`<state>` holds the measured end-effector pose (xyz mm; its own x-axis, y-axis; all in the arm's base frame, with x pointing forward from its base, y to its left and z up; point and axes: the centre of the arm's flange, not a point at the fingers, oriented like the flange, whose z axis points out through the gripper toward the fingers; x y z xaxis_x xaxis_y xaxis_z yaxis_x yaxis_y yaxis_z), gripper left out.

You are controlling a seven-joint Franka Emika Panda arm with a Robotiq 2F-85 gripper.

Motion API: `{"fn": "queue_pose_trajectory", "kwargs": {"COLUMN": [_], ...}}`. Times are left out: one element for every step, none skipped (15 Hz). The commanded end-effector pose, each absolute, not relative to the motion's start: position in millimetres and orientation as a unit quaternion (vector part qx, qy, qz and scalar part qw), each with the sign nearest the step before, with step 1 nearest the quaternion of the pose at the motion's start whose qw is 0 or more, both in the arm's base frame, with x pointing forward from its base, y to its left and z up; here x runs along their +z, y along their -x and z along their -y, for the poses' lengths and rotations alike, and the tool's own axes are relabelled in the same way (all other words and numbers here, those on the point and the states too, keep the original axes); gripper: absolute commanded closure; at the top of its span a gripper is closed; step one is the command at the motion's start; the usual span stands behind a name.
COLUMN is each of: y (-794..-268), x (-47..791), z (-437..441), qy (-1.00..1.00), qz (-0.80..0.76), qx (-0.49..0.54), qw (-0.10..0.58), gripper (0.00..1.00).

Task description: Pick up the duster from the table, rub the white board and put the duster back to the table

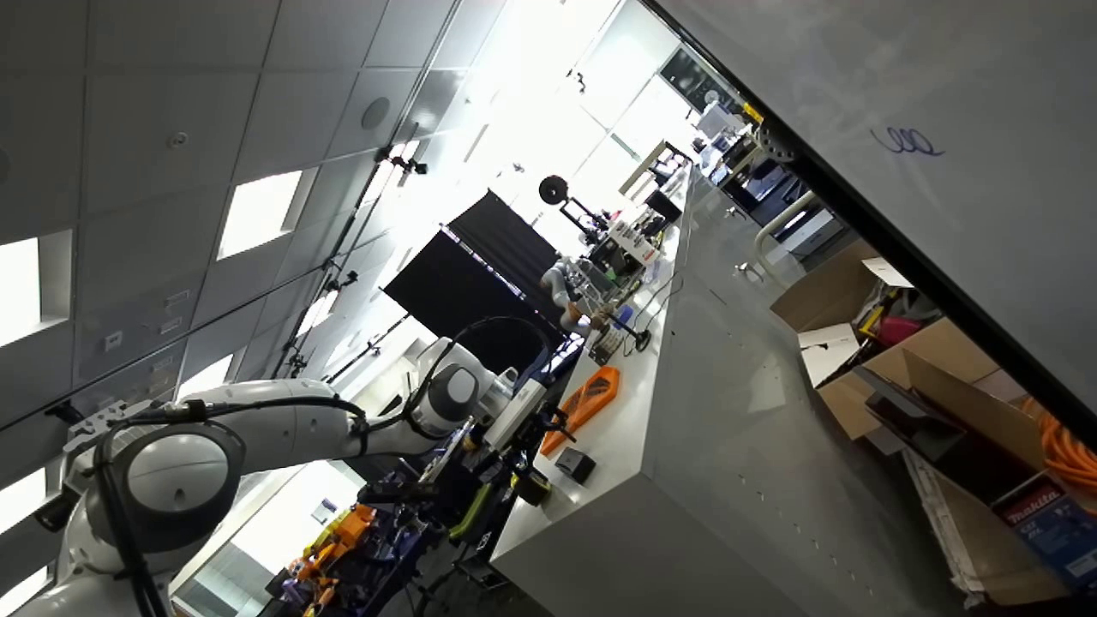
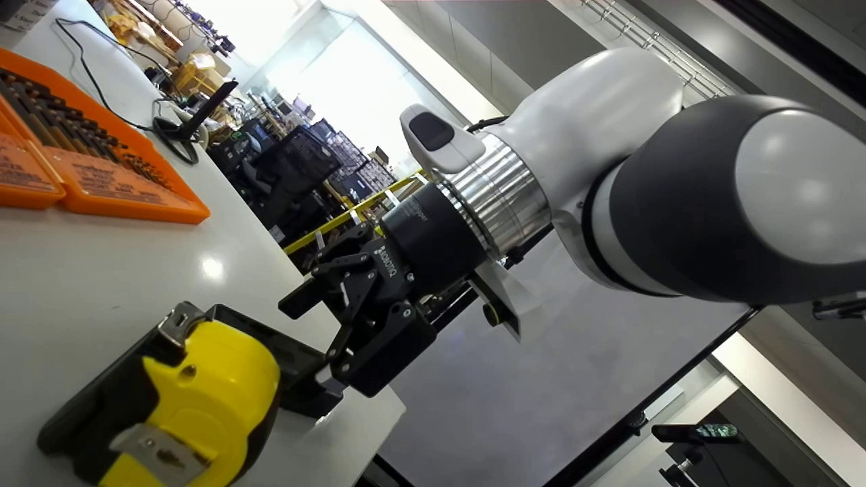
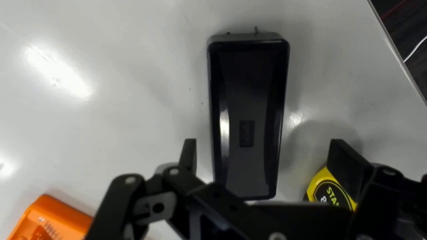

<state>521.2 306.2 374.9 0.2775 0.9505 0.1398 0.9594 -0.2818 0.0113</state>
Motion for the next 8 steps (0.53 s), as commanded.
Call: {"fn": "queue_pose_trajectory", "kwargs": {"y": [-520,-521,-522,-523,-524,-524,-526,-526], "x": [376,375,374,372,370,368,366,363], "z": [-300,-299,-299,-298,-297,-297,-296,-296], "qy": [0.804,0.805,0.805,0.805,0.806,0.805,0.805,0.805], "qz": [0.592,0.591,0.592,0.591,0.590,0.591,0.591,0.592], "qx": [-0.047,-0.046,-0.045,-0.042,-0.040,-0.037,-0.034,-0.032], "qw": [0.028,0.028,0.028,0.028,0.027,0.027,0.025,0.021], "gripper": [0.00,0.00,0.00,0.00,0.00,0.00,0.00,0.25]}}
